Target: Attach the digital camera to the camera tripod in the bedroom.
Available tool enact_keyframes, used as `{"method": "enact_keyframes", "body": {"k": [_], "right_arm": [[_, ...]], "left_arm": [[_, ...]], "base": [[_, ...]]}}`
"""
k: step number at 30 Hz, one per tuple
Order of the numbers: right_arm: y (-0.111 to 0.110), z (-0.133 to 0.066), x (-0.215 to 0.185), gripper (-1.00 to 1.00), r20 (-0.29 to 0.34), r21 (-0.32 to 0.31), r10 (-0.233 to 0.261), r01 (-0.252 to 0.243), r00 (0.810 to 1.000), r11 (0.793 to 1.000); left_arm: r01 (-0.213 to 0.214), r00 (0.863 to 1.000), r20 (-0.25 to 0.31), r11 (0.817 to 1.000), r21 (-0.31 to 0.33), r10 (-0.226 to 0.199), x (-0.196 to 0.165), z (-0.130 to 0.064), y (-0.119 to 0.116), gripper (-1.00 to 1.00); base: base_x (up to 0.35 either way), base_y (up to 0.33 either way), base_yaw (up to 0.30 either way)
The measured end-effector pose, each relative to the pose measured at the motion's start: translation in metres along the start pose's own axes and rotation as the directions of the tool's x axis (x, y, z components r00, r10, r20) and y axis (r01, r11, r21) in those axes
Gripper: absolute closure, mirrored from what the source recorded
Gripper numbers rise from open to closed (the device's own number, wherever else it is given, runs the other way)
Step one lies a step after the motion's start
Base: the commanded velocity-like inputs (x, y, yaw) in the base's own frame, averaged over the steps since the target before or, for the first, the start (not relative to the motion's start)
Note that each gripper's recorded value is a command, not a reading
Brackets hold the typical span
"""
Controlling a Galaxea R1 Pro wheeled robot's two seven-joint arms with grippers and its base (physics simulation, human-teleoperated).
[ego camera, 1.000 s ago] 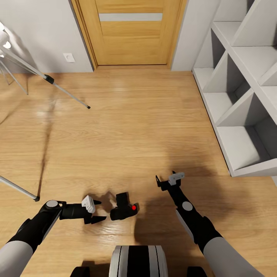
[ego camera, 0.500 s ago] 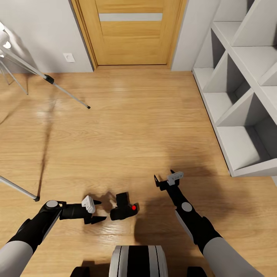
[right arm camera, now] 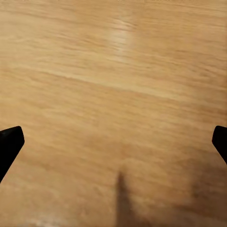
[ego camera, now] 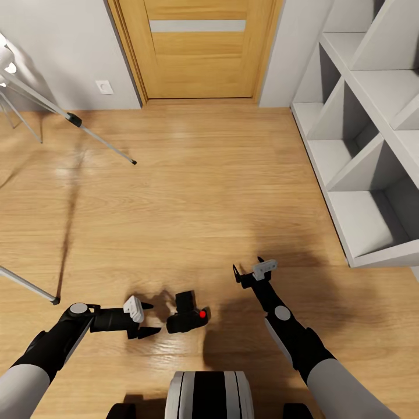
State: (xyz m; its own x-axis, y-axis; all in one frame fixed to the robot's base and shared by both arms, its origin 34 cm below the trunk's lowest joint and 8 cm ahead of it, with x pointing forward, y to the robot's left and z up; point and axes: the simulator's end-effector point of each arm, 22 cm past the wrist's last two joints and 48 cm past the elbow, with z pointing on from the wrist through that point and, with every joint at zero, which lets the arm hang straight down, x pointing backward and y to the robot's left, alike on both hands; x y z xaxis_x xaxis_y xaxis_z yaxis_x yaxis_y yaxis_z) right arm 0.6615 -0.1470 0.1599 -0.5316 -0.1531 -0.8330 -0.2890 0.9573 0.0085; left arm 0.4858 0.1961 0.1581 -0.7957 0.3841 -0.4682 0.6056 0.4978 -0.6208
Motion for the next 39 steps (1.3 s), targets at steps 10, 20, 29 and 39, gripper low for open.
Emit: {"method": "enact_keyframes", "body": {"k": [10, 20, 29, 39], "right_arm": [[0.006, 0.000, 0.000, -1.00, 0.000, -0.028, -0.001, 0.001, 1.000, 1.000], [0.012, 0.000, 0.000, -1.00, 0.000, -0.053, -0.001, 0.001, 1.000, 0.999], [0.012, 0.000, 0.000, -1.00, 0.000, -0.053, -0.001, 0.001, 1.000, 0.999], [0.012, 0.000, 0.000, -1.00, 0.000, -0.053, -0.001, 0.001, 1.000, 0.999]], "left_arm": [[-0.002, 1.000, 0.001, 1.000, 0.000, 0.002, -0.001, 0.000, 0.000, -1.00], [-0.001, 1.000, 0.001, 1.000, 0.000, 0.001, -0.001, 0.000, 0.000, -1.00], [-0.002, 1.000, 0.001, 1.000, 0.000, 0.002, -0.001, 0.000, 0.000, -1.00], [-0.003, 1.000, 0.001, 1.000, -0.001, 0.003, -0.001, 0.000, 0.000, -1.00]], "base": [[0.000, 0.000, 0.000], [0.000, 0.000, 0.000], [0.000, 0.000, 0.000], [0.000, 0.000, 0.000]]}}
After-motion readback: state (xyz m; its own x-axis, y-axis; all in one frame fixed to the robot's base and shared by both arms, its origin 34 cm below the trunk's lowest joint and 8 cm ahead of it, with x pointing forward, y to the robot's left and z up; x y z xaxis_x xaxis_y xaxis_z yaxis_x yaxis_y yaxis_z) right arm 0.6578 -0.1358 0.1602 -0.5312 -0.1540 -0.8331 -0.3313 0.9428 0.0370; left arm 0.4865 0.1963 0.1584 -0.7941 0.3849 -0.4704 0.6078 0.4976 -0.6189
